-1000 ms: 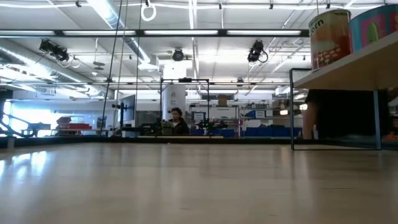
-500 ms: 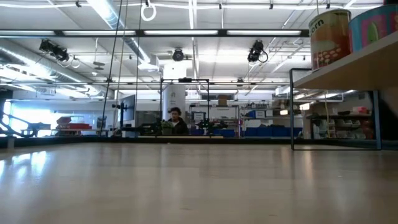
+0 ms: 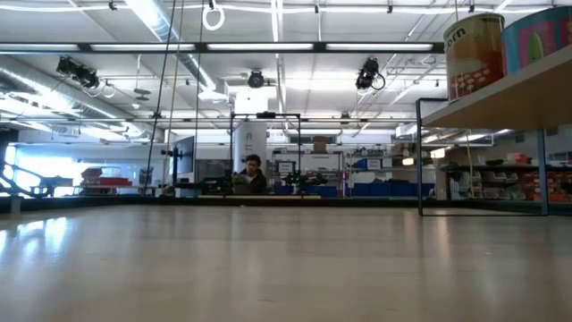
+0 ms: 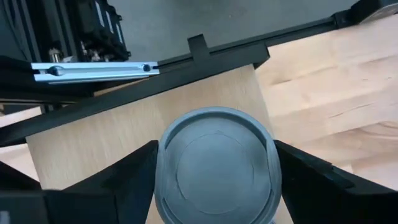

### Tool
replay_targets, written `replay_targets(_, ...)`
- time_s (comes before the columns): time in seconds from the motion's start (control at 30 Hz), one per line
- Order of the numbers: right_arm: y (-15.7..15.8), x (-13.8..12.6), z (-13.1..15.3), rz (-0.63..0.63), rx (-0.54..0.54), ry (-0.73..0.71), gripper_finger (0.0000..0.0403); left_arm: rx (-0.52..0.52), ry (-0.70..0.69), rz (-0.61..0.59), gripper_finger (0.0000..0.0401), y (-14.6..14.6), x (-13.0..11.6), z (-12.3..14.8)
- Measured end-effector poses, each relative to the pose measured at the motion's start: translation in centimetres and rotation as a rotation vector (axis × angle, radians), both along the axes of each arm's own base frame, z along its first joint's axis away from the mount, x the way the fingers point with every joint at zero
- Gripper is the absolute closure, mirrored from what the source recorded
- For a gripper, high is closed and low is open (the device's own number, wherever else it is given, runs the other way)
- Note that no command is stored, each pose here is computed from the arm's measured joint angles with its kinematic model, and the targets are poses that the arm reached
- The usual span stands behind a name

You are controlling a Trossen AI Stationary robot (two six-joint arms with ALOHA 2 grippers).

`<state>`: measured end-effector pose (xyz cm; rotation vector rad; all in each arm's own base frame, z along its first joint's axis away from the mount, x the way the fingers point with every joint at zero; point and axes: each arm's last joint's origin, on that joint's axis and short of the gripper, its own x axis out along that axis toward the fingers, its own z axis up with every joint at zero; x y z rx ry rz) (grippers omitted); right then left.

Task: Pick and place cans onto a shelf
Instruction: Put the canned sliced carrots on the shelf, then adjust the cans on the shelf

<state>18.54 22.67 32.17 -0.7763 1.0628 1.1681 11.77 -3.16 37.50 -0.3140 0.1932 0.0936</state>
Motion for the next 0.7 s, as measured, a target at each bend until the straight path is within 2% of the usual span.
replay_targets(0.27,0.0,0.2,0.2,-0.066,0.0,0.011,0.0054,0.0,0.0,0.0,0.0195,0.0,0.0,0.0)
replay_targets(0.37,0.1,0.4,1.7,-0.093,0.031,-0.03,0.0049,0.0,0.0,0.0,0.0195,0.0,0.0,0.0)
replay_targets(0.43,-0.1,0.7,3.6,-0.162,0.054,-0.1,0.005,0.0,0.001,0.0,0.0195,0.0,0.0,0.0)
replay_targets(0.53,-1.2,1.8,6.9,-0.378,0.085,-0.228,0.0054,0.0,0.001,0.0,0.0195,0.0,0.0,0.0)
replay_targets(0.6,-3.0,2.7,8.6,-0.595,0.084,-0.293,0.0055,0.0,0.0,0.0,0.0195,0.0,0.0,0.0)
replay_targets(0.7,-7.1,3.5,9.5,-0.938,0.025,-0.278,0.0056,0.0,0.0,0.0,0.0195,0.0,0.0,0.0)
